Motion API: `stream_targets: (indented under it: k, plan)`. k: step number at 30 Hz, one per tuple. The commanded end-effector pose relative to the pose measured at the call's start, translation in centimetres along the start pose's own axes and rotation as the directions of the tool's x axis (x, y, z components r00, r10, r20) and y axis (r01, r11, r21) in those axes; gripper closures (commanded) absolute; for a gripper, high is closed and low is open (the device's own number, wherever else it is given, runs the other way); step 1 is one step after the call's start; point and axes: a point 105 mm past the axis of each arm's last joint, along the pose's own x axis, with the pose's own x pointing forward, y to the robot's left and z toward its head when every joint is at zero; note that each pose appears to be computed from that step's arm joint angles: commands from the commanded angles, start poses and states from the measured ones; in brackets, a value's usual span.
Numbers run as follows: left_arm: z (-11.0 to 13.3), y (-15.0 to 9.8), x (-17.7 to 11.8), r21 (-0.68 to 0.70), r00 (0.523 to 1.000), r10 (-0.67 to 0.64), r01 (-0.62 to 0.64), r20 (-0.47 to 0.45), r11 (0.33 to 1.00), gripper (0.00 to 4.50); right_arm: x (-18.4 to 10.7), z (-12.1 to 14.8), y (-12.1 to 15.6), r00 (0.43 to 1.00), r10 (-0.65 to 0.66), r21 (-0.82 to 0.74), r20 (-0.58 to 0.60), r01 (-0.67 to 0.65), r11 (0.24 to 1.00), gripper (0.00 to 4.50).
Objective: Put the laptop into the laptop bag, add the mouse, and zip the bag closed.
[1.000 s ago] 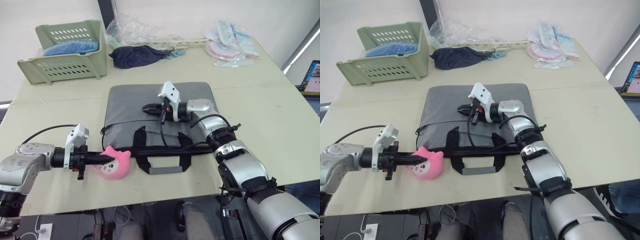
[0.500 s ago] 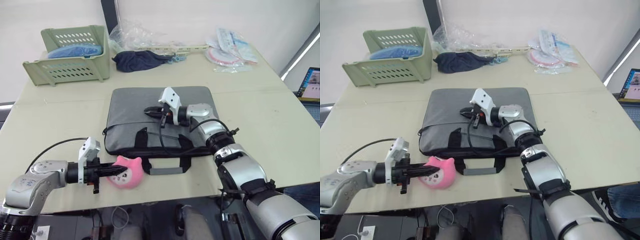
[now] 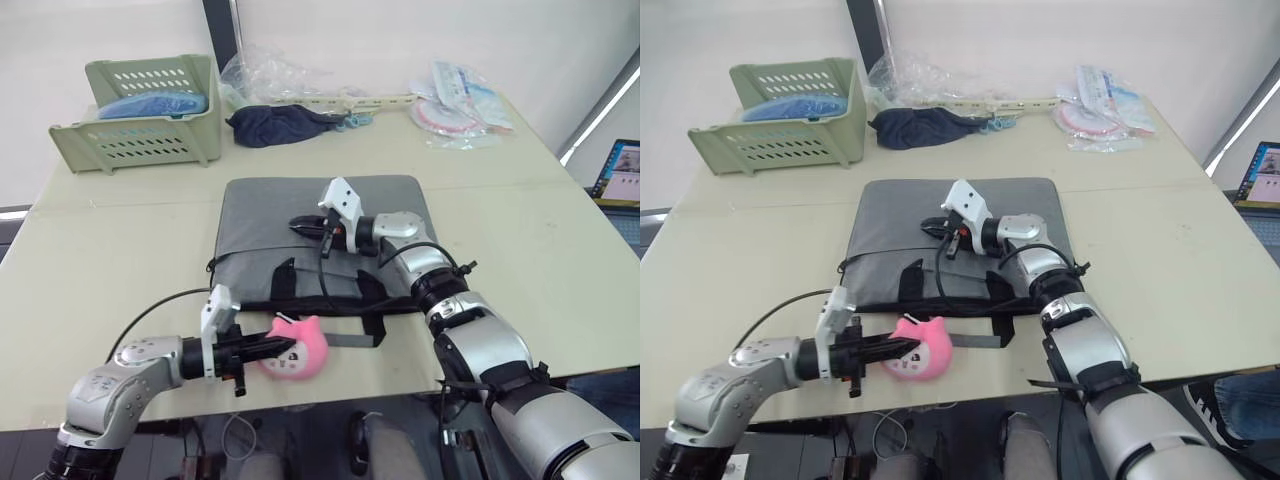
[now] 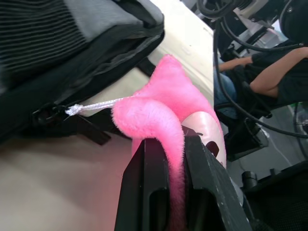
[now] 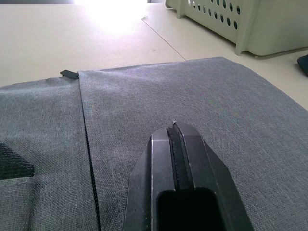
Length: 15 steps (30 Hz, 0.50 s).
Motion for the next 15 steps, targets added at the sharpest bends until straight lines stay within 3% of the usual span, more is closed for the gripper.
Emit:
stream_targets:
  k: [1,9,15]
  plan:
    - [0.9,-2.2,2.1,0.044,0.993,-0.112,0.111,0.034,0.993,4.45,0.1,-6.6,3.3,0.984,0.069,0.161,-0.167,-0.042,0.986,4.5]
    - [2.0,-2.7,5.1,0.08,0.981,-0.185,0.18,0.06,0.98,4.45,0.1,-6.7,3.3,0.983,0.07,0.164,-0.167,-0.043,0.986,4.5]
    - [1.7,-3.2,5.7,0.07,0.97,-0.242,0.24,0.026,0.968,4.45,0.0,-6.6,3.1,0.984,0.065,0.16,-0.168,-0.038,0.986,4.5]
